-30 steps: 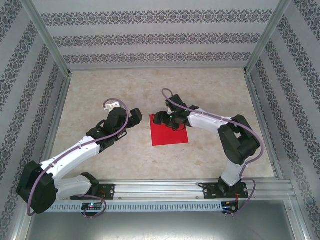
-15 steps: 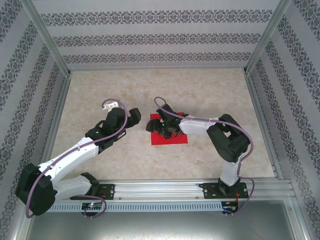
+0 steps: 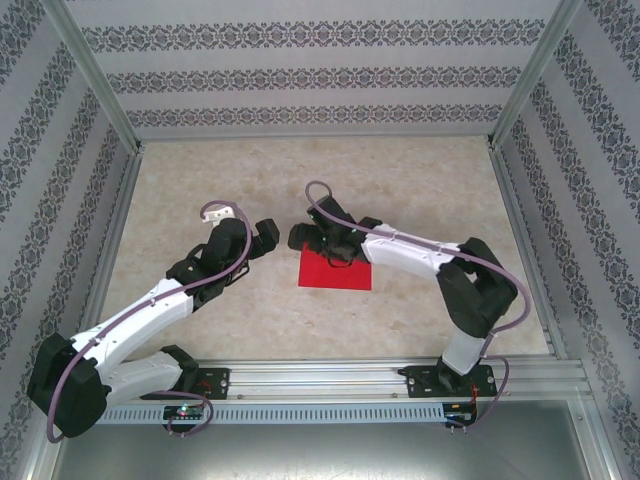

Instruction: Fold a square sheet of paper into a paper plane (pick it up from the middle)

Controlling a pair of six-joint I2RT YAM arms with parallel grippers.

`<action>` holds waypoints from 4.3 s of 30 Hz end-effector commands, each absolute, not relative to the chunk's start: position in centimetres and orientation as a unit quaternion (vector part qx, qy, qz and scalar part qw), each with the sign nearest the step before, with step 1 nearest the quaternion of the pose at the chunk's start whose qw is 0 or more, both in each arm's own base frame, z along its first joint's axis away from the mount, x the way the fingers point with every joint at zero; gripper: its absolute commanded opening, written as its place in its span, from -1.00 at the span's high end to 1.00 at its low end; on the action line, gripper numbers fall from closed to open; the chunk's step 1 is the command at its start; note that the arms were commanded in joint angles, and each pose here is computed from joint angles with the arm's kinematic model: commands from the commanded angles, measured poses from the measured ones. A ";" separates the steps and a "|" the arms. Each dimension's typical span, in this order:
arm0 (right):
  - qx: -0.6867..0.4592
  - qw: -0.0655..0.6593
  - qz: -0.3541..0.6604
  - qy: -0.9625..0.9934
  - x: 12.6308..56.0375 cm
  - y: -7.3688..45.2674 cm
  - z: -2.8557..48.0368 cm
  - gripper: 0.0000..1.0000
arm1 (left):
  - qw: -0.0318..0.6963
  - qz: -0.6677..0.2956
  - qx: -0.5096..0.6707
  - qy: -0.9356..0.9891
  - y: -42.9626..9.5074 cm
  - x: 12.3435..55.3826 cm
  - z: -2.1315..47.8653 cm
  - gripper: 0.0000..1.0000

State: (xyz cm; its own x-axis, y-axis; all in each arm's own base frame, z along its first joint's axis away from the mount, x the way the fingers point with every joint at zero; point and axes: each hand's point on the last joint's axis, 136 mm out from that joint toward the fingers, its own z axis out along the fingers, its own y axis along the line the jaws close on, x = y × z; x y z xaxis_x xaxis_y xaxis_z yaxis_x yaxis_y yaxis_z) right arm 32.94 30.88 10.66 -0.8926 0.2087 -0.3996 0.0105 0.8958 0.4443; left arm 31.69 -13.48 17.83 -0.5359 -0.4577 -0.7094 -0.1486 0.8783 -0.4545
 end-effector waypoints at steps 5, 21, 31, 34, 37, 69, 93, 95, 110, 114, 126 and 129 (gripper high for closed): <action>-0.005 0.221 0.051 0.974 33.6 24.4 10.9 -0.95 | 0.437 -0.157 -0.187 0.866 -12.8 31.4 16.5 -1.00; -0.043 0.050 0.242 0.968 30.0 34.4 3.5 -0.73 | 0.435 -0.113 -0.180 0.875 -10.9 30.3 16.7 -1.00; -0.089 0.017 0.232 0.969 26.7 32.5 2.7 -0.73 | 0.433 -0.114 -0.170 0.878 -11.3 30.5 16.7 -1.00; -0.099 0.032 0.238 0.966 27.0 32.7 4.9 -0.78 | 0.432 -0.118 -0.164 0.879 -11.6 30.6 16.8 -1.00; -0.097 0.081 0.246 0.961 28.7 32.9 7.9 -0.84 | 0.433 -0.125 -0.153 0.880 -12.1 30.8 16.9 -1.00; -0.061 0.069 -0.032 0.995 32.6 24.3 3.6 -0.95 | 0.353 -0.181 -0.100 0.912 -16.7 31.5 14.3 -1.00; -0.010 -0.003 -0.026 1.000 29.4 23.5 -3.1 -0.91 | 0.348 -0.175 -0.100 0.916 -16.7 31.7 14.1 -1.00; -0.012 0.004 -0.021 1.000 29.7 23.8 -2.6 -0.89 | 0.347 -0.175 -0.101 0.916 -16.7 31.8 14.1 -1.00; -0.019 0.023 0.007 1.000 30.4 24.8 -0.9 -0.71 | 0.347 -0.175 -0.100 0.916 -16.7 31.7 14.2 -1.00; -0.020 0.043 0.027 0.999 31.2 25.4 0.8 -0.61 | 0.347 -0.173 -0.102 0.916 -16.6 31.7 14.3 -1.00; -0.014 0.075 0.101 0.992 31.8 27.2 3.6 0.17 | 0.348 -0.168 -0.103 0.917 -16.4 31.7 14.4 -1.00; -0.018 0.089 0.144 0.985 31.9 28.4 5.1 0.31 | 0.347 -0.167 -0.106 0.917 -16.3 31.6 14.4 -1.00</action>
